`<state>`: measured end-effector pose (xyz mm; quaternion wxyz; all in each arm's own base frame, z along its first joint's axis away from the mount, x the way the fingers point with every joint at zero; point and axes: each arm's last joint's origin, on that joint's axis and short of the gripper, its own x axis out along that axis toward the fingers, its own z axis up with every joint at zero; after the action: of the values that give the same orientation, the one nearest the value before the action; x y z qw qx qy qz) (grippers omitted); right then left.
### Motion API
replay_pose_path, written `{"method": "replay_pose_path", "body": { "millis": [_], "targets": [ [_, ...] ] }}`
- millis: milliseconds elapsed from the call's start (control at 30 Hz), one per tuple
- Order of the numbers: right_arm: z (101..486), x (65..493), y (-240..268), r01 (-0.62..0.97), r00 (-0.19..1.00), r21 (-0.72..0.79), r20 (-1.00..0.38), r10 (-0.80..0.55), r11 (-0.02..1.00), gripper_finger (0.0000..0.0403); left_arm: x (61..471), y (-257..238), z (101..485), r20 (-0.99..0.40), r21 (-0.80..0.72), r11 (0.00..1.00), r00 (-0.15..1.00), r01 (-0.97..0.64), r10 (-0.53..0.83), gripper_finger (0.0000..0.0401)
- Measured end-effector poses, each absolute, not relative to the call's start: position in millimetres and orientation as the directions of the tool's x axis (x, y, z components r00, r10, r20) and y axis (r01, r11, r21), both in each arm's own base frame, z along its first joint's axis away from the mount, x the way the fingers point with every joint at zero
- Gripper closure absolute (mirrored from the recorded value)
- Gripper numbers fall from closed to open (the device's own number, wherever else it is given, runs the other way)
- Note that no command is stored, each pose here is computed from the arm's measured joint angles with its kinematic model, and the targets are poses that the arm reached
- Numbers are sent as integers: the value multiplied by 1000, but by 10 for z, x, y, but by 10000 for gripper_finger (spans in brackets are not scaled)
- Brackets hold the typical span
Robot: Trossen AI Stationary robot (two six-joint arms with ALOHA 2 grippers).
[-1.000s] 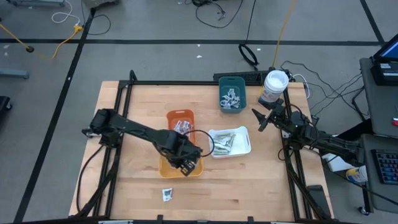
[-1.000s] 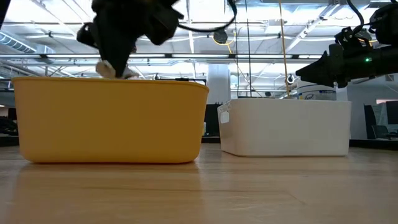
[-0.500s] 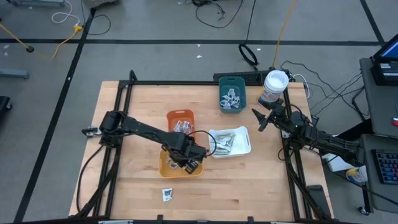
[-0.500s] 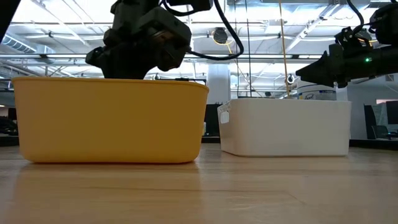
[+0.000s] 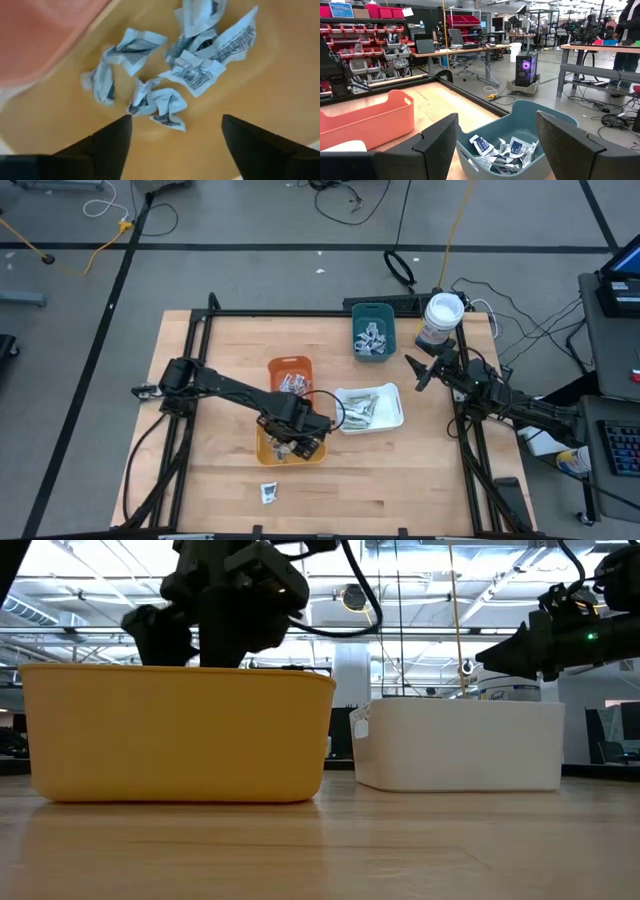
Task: Pick & Place First Aid Supplies
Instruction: Adjust the yellow bin on the table
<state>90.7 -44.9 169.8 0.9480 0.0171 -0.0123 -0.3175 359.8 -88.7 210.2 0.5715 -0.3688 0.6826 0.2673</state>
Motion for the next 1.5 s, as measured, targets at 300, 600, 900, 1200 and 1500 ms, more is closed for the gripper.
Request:
{"method": "replay_pose_path", "body": {
  "millis": [300, 600, 900, 1200, 1500],
  "targets": [
    [1697, 907, -449, 602, 798, 40, 12, -603, 798, 140, 3537, -978, 2209, -978, -32, 394, -52, -919, -202, 49],
    [1697, 907, -450, 602, 798, 40, 12, -602, 798, 140, 3329, -1538, 2223, -978, 6, 344, -77, -939, -192, 47],
    [1697, 907, -449, 602, 798, 40, 12, -603, 798, 140, 3088, -1994, 2223, -979, 38, 295, -95, -955, -182, 47],
    [1697, 907, -450, 602, 798, 40, 12, -603, 798, 140, 3060, -2065, 2221, -984, 22, 268, -68, -963, -163, 47],
    [1697, 907, -449, 602, 798, 40, 12, -602, 798, 140, 3063, -1879, 2510, -993, -66, 243, 38, -968, -115, 48]
  ]
}}
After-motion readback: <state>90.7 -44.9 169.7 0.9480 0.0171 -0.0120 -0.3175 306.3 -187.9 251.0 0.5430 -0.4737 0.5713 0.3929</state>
